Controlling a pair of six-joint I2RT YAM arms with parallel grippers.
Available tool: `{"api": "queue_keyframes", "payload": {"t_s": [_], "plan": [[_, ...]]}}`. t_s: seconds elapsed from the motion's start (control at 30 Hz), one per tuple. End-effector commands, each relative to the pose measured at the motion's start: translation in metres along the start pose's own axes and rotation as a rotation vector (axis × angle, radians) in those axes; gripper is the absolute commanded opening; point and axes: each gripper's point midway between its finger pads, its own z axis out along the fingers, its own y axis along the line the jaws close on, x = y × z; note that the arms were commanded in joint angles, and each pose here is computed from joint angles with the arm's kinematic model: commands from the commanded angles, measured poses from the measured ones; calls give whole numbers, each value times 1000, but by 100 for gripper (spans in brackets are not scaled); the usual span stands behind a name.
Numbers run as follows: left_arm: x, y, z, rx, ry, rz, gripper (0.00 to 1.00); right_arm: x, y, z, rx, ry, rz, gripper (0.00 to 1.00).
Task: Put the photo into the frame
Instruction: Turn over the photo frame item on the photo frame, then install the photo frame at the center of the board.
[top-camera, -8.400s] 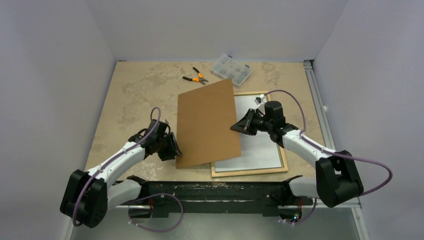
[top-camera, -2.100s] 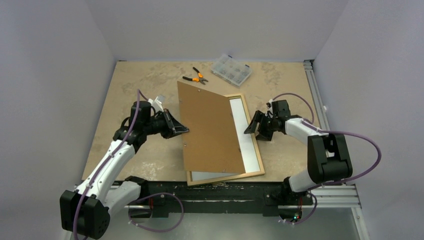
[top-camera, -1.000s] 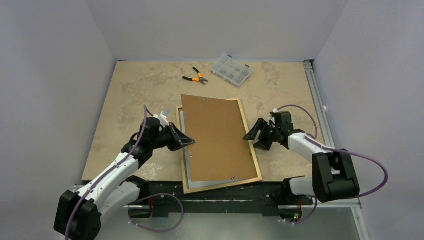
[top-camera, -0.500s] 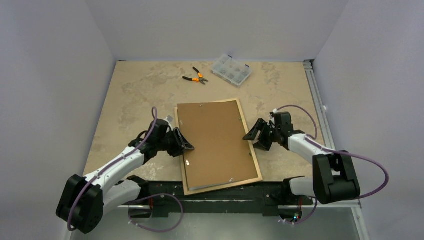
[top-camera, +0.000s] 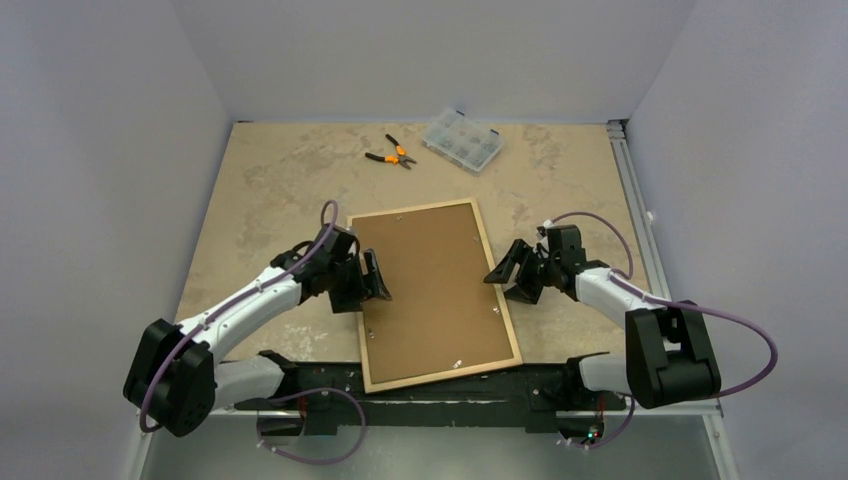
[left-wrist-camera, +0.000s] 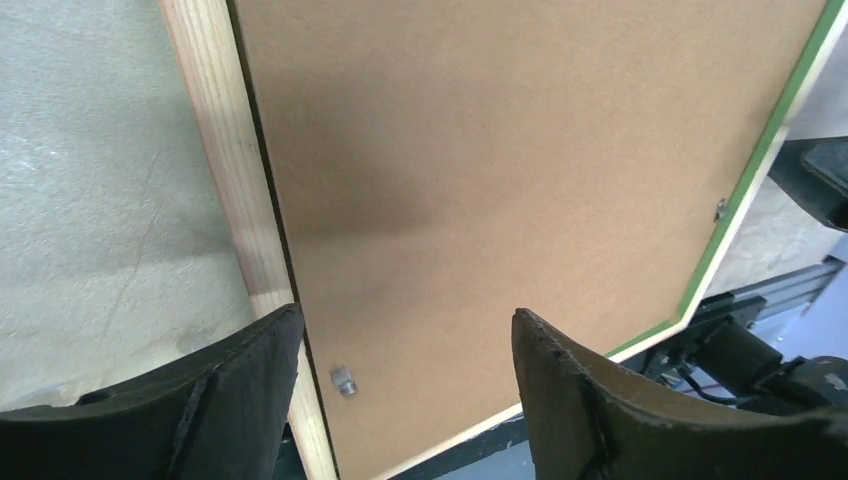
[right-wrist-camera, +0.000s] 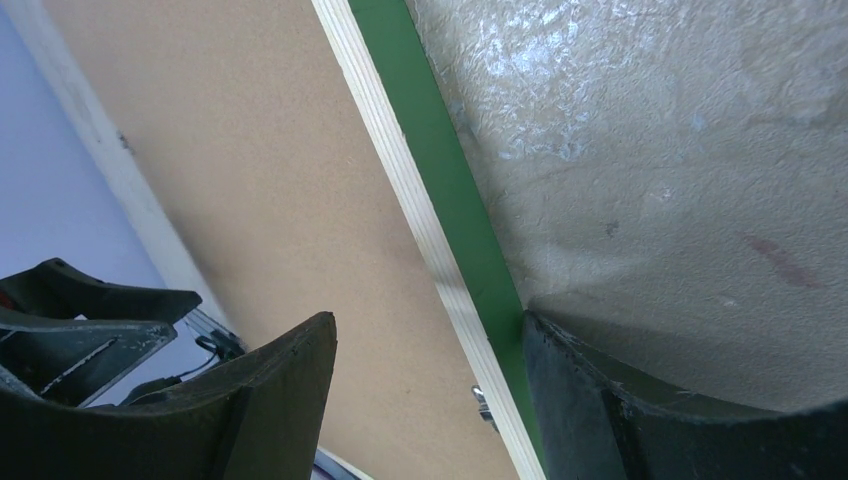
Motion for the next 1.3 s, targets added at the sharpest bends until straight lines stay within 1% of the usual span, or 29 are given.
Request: {"api": "queue_keyframes", "payload": {"t_s": [0.0,0.13,0.2,0.3,0.37,0.53,0.73,0.93,1.1,1.27], "plan": [[-10,9,-15,-164,-31,101,78,7,4,0,-21,30,-9,67],[-15,21,-24,-325,-61,150,86,6,4,-1,-15,27,-9,67],[-17,27,-28,-393,-73,165,88,5,3,-1,-9,22,-13,67],[-17,34,-25,-440,-72,164,90,4,2,-3,5,18,-23,67],[-16,35,-19,-436,-70,156,93,2,1,-4,16,12,-30,67],[-14,22,3,-331,-57,152,94,1,-5,-6,56,3,-50,67],[-17,-4,28,-116,-38,116,95,4,-8,-8,67,12,-60,67],[-24,-40,42,22,-4,140,94,9,-6,-15,63,20,-73,67],[-30,-67,51,85,15,156,93,8,-11,-26,110,-11,-91,68],[-38,-84,62,101,39,164,93,4,-18,-31,158,-43,-101,68]]}}
